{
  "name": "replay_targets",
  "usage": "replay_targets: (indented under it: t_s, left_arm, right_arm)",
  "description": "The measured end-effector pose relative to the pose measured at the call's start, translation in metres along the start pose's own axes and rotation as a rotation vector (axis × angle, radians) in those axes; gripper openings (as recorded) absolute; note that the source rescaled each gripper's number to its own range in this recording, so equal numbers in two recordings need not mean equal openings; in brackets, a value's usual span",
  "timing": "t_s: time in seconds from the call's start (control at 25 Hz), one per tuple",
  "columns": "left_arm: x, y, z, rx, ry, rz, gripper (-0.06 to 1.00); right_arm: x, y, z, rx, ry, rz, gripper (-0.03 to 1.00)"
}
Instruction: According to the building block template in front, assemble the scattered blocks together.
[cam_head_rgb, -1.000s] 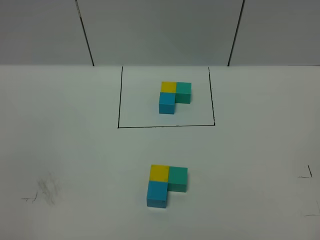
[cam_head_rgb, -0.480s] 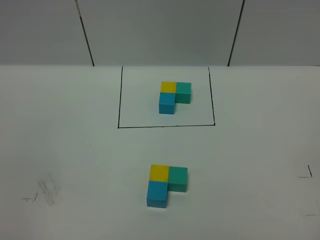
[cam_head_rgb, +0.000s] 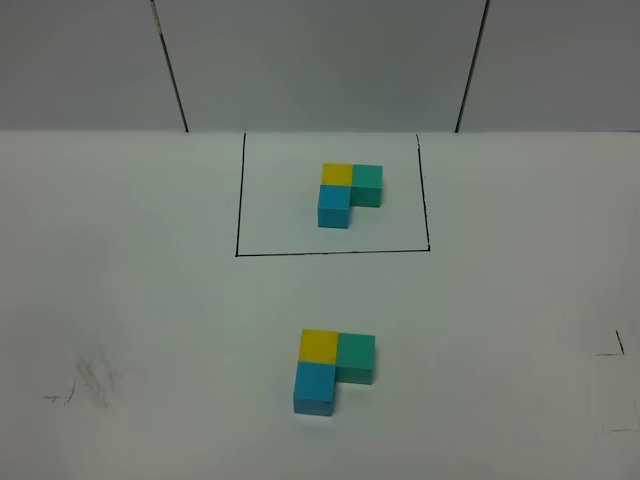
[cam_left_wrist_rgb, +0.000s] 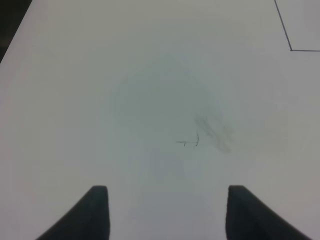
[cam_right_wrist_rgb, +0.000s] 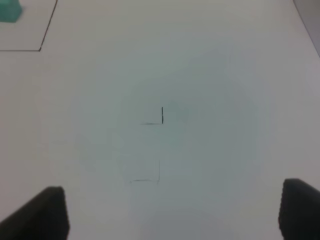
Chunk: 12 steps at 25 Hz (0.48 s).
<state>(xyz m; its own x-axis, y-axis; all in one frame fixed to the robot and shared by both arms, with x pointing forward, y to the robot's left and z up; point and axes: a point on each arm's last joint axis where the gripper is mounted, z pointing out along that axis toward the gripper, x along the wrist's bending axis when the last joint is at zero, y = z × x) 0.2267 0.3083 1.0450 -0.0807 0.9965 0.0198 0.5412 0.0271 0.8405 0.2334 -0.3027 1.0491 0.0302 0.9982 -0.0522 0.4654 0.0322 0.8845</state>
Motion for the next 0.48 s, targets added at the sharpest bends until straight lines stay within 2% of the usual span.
replay_targets:
  t_s: [0.48]
  left_arm:
    - [0.0000,0.0000,0.0000,0.000,0.000,0.000,0.15]
  right_arm:
    - [0.0004,0.0001,0.0000,-0.002,0.022,-0.006,0.79]
